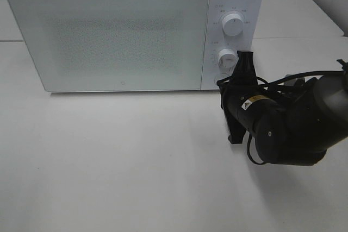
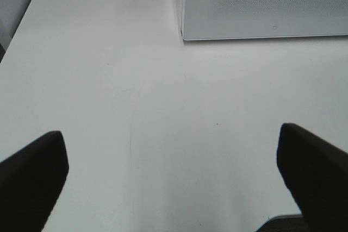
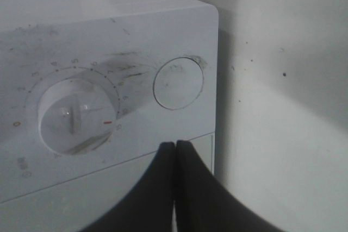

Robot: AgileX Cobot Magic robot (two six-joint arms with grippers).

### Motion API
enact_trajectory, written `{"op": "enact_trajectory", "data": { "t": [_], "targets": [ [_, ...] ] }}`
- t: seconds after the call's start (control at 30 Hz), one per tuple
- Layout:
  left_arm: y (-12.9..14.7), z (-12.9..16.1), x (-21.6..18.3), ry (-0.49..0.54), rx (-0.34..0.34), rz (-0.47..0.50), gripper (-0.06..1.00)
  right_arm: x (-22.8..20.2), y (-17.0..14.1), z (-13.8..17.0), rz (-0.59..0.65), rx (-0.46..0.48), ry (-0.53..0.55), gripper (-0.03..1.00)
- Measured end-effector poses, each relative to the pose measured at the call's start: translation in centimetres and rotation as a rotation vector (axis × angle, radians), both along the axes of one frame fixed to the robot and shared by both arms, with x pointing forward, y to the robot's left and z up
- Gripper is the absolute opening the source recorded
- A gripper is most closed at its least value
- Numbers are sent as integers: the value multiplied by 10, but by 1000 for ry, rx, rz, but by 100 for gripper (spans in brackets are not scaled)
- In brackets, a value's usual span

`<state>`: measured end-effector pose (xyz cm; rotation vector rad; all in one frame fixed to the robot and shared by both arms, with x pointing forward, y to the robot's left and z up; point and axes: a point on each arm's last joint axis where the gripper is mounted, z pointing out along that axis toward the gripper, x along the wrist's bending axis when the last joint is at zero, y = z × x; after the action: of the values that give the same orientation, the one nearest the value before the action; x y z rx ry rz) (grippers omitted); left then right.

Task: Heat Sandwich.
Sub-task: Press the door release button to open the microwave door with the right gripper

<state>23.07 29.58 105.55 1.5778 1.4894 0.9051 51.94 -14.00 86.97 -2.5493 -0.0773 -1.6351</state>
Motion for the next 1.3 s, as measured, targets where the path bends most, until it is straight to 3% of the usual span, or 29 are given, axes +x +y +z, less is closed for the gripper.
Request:
{"op": "enact_trajectory", "data": {
  "t": [0.63,1.3],
  "targets": [
    [0,0,0,0,0,0,99,45,1,-20,-37,10,26,1],
    [0,0,0,0,0,0,99,52,1,-25,-83,4,1,1]
  ]
}}
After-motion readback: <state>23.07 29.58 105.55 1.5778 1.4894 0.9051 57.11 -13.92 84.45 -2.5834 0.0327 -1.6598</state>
